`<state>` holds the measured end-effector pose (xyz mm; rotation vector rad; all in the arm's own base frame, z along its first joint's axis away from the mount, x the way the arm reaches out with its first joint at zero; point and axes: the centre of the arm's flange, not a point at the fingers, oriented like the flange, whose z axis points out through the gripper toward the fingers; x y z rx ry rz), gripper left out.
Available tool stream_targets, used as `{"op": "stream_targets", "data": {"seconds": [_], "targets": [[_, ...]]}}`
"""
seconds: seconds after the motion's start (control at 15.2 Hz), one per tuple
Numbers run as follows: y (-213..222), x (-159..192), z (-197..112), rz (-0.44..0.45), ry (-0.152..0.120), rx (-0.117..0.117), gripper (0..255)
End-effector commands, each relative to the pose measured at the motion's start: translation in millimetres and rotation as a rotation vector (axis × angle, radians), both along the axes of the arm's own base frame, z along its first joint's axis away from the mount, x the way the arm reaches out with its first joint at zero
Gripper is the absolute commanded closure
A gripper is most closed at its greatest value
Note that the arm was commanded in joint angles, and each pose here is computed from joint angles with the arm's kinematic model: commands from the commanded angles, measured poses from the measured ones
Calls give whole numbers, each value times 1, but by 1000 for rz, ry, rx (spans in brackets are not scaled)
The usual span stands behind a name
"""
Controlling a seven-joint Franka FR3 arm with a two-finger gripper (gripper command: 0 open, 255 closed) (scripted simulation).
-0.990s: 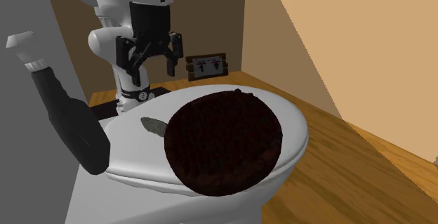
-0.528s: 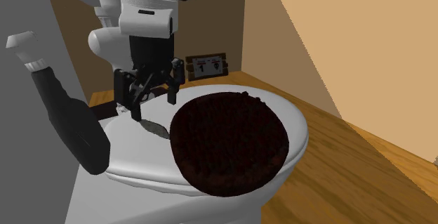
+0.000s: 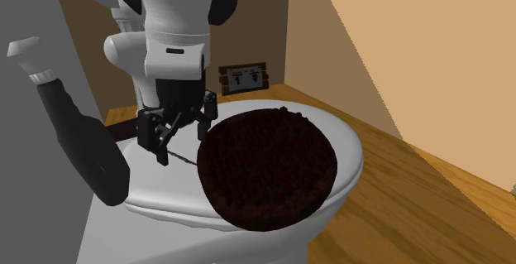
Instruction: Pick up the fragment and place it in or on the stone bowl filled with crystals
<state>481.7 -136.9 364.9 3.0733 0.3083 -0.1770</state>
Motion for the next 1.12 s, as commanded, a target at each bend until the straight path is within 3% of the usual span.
{"op": "stream_targets", "data": {"seconds": [0.0, 0.33, 0.4, 1.06], "targets": [[-1, 0, -2, 0, 0, 0, 0], [-1, 0, -2, 0, 0, 0, 0], [-1, 0, -2, 0, 0, 0, 255], [-1, 0, 3, 0, 0, 0, 255]]}}
